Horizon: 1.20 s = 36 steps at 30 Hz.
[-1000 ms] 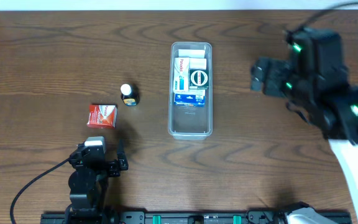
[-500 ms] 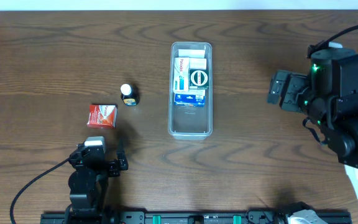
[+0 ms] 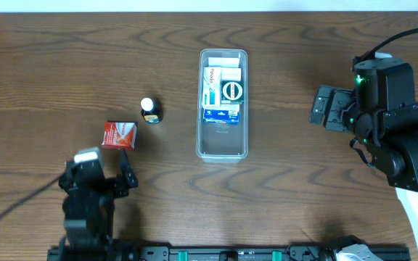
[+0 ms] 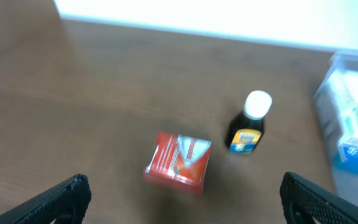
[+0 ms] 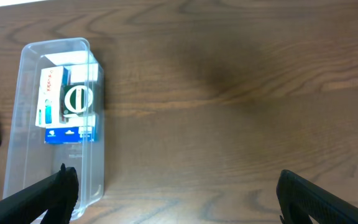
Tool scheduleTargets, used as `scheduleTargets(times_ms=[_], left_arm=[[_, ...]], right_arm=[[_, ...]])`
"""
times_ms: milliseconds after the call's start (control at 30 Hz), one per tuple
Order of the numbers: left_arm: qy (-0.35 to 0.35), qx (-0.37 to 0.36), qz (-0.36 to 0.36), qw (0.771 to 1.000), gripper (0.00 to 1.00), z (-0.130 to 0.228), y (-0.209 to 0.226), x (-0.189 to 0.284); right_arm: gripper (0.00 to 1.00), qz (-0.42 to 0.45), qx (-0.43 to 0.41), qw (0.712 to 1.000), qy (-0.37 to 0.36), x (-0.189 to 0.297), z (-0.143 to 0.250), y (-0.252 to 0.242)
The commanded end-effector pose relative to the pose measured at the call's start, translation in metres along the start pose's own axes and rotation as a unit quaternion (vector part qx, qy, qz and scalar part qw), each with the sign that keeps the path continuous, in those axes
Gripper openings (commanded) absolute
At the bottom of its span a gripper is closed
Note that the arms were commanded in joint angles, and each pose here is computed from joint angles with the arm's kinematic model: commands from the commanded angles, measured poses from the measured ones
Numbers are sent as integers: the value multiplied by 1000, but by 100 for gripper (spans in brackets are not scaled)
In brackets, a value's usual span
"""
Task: Pack container
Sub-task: 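Reach the left gripper to the red Panadol box and grasp it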
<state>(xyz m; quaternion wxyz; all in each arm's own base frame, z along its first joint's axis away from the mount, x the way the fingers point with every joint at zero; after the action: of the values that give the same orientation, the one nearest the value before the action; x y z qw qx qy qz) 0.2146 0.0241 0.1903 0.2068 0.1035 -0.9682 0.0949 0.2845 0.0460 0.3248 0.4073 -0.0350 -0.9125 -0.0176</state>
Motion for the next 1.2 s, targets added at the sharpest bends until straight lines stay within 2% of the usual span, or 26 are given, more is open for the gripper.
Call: scheduleTargets(times_ms=[0,233,533,700,733,833,967,1067,1167], left_arm=[[60,6,-38,997,98,-6,3,-14],[224,-29,-81,971,98,1,-4,-62],[305,-28,-63,950,98,30,-16,-86],[311,-19,-44,949,98,32,-22,-87],[308,-2,-57,950,98,31,-19,-88],[287,137,-122,940,98,27,-4,-89],[243,328,-189,893,98,21,13,-93],[209,416,-205,861,98,14,17,-97],[184,453,-187,852,98,2,11,-105]], right_arm=[[99,14,3,1000,-3,0,-1,-7],[99,14,3,1000,-3,0,-1,-7],[99,14,3,1000,-3,0,-1,-7],[99,14,3,1000,-3,0,-1,-7],[99,14,3,1000,-3,0,-1,-7],[99,14,3,1000,-3,0,-1,-7],[99,14,3,1000,-3,0,-1,-7],[99,14,3,1000,-3,0,-1,-7],[99,14,3,1000,-3,0,-1,-7]])
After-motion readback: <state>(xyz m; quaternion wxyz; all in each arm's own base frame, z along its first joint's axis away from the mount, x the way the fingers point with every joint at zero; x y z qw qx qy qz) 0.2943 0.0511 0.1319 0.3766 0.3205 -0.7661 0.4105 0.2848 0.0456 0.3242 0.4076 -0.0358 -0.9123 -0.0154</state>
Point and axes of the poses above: each gripper's point midway between its finger pads, its own x axis back along the fingers, its own y axis along the line the jaws close on, z = x × y, the point moved 1 cm from there along x, back along the fingers, and after that the axes turned 6 degrees about x, right-handed, at the moved point
